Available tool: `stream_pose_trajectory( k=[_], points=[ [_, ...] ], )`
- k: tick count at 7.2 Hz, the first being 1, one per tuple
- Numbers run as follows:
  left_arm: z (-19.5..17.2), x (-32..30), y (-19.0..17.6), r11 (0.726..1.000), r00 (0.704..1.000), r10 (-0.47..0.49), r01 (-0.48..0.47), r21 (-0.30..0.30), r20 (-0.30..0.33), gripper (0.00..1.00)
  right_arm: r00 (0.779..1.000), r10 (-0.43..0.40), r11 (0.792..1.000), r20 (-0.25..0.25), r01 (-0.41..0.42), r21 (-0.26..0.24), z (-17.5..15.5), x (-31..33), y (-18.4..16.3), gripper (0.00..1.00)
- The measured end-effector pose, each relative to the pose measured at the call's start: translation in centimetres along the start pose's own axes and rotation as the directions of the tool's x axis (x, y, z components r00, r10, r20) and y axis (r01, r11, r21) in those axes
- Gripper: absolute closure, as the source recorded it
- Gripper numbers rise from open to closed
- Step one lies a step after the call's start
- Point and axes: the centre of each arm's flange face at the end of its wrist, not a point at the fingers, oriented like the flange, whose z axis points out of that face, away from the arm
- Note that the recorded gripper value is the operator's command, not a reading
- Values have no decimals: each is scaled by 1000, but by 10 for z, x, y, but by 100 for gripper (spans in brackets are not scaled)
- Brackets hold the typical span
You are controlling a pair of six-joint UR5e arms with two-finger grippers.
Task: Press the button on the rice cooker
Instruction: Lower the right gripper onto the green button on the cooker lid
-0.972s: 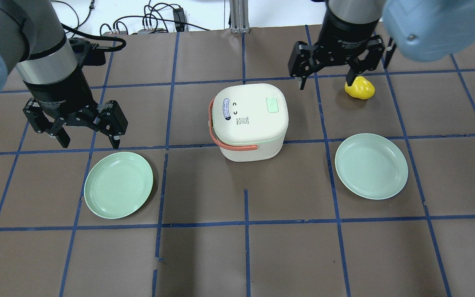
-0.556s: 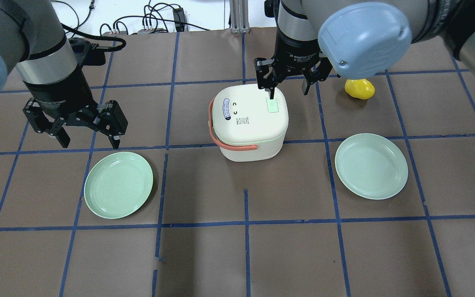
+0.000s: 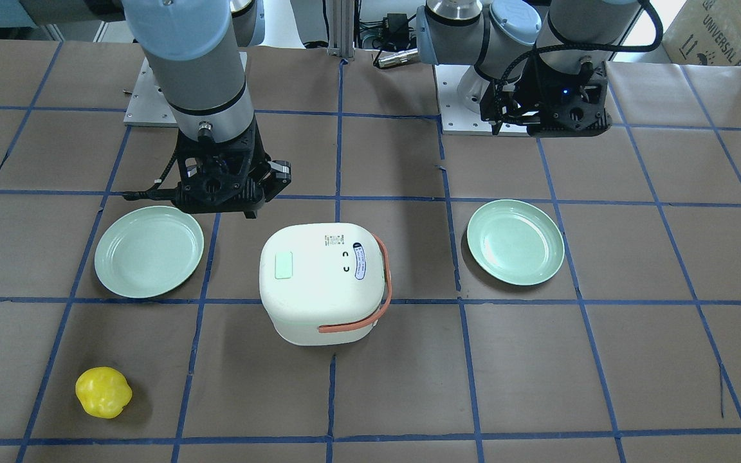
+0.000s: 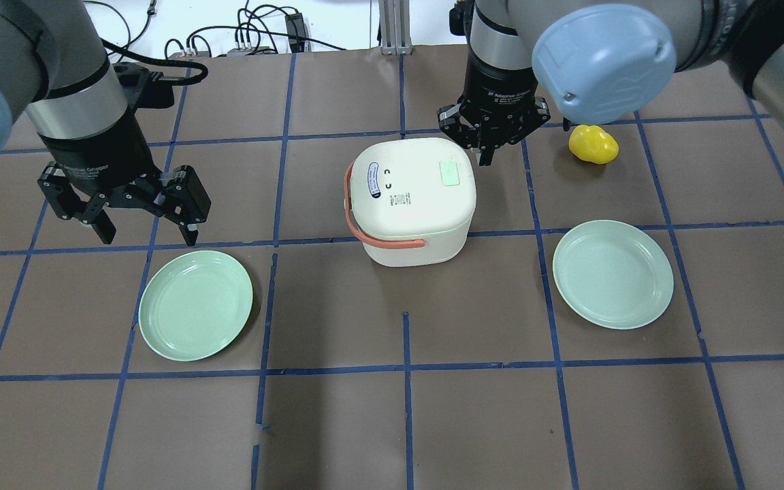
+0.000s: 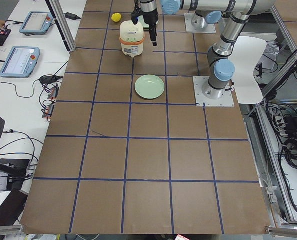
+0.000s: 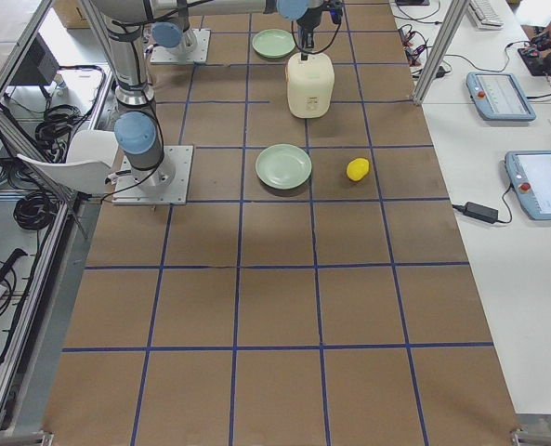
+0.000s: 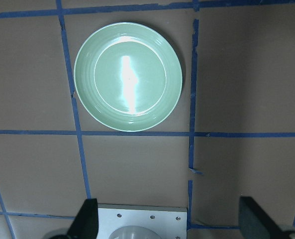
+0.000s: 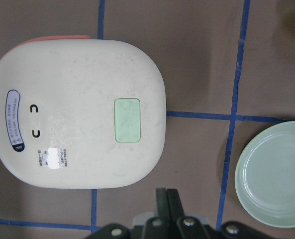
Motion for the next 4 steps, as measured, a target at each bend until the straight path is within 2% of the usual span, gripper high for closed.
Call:
stream_pose_trajectory(
  k=[4],
  points=[
    [0,0,0,1000,1000,0,0,0,0,0,998,21,1000,58,-20,-4,22,-7,-17,86]
  ],
)
